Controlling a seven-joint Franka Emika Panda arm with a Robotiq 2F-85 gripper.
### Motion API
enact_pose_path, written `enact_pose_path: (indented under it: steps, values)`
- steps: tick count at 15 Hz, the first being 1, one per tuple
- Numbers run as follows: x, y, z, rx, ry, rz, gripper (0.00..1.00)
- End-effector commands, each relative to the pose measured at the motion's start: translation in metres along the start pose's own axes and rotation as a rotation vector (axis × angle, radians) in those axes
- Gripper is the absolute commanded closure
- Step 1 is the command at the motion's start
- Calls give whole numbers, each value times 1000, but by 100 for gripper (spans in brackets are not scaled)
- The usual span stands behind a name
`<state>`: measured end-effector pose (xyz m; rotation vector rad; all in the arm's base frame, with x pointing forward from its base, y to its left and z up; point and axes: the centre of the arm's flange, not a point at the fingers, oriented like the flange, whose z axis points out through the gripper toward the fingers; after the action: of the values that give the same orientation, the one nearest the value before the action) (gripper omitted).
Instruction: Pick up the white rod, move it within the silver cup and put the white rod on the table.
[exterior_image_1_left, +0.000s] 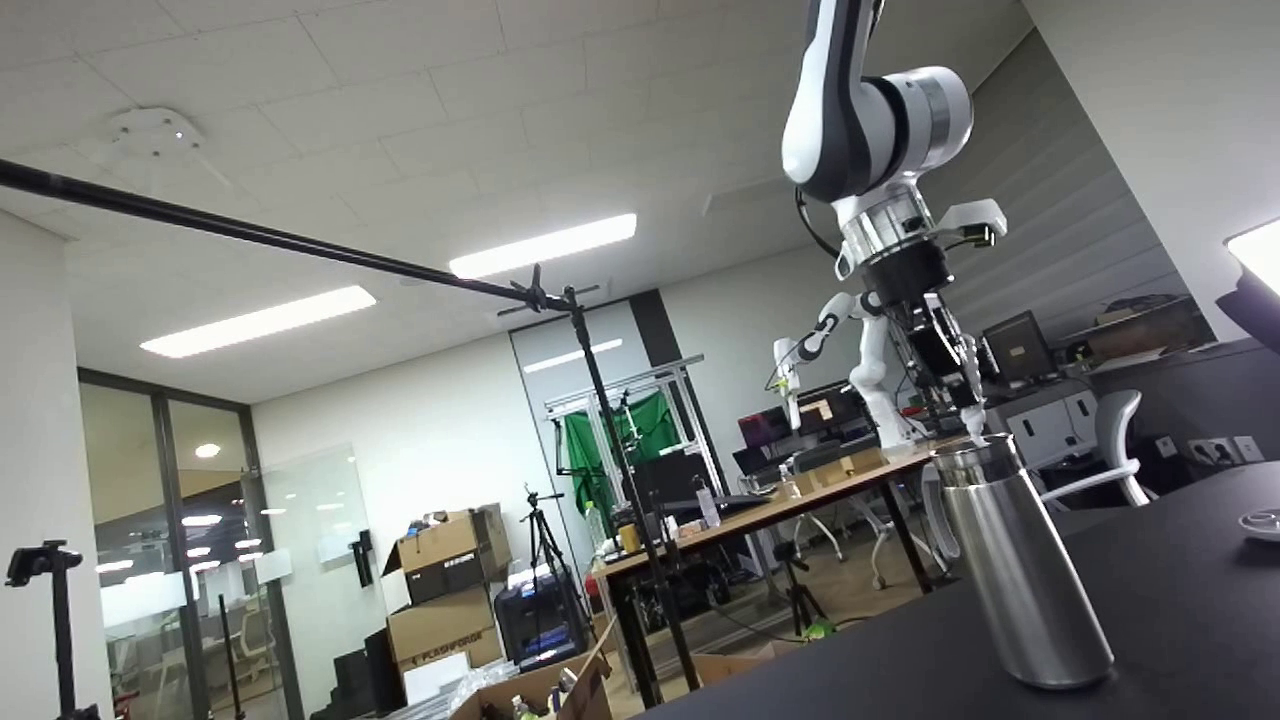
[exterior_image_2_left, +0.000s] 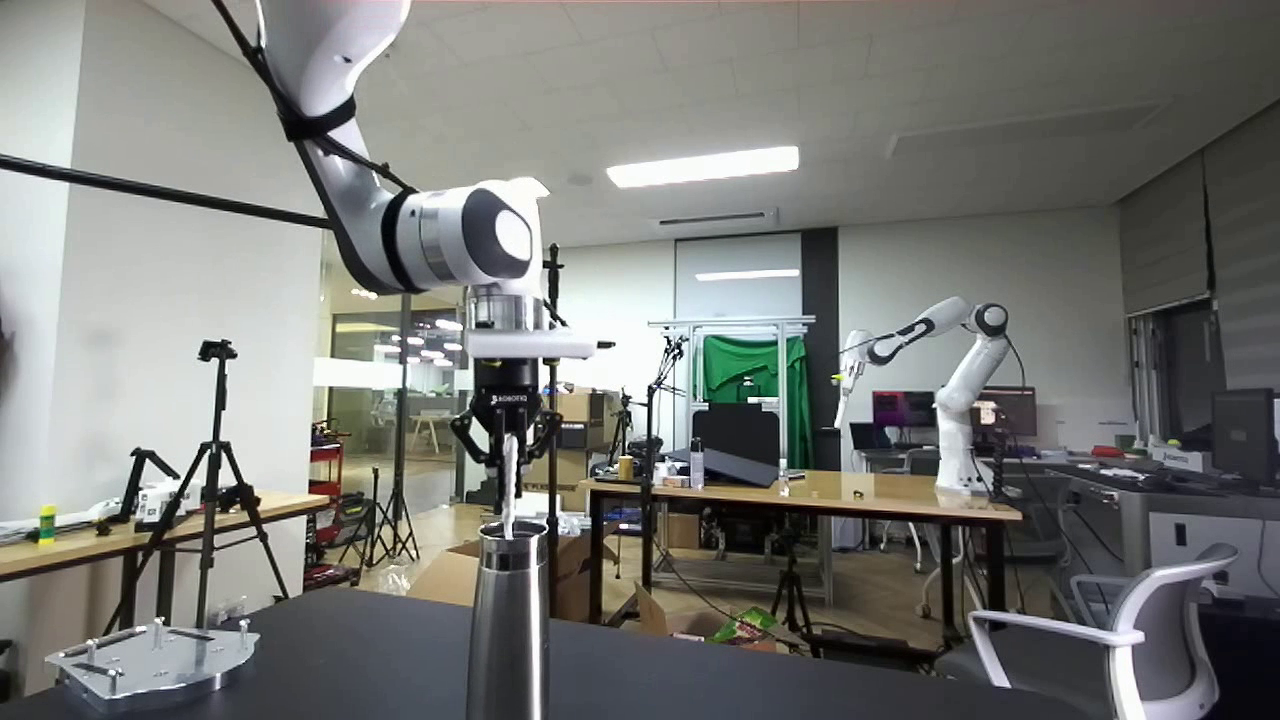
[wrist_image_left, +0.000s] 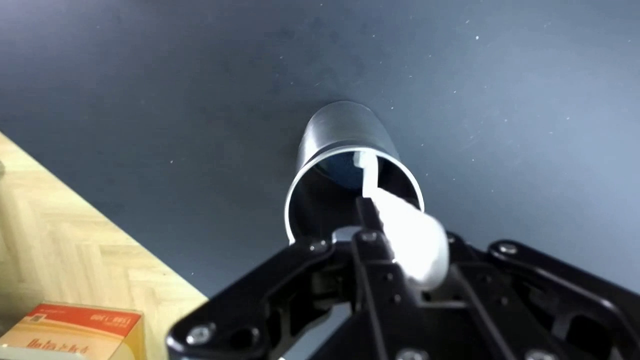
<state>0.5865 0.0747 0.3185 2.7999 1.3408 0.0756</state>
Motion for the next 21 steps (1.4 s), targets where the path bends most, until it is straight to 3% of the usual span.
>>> enact_pose_path:
  steps: [1,8,13,21]
  values:
    - [2,1,18,16,-1,57,96]
    - [10,10,-50,-58,47,67,96]
    - [-3,13,-140,-119,128,85,96]
    - [-42,26,-275,-116,254,182,96]
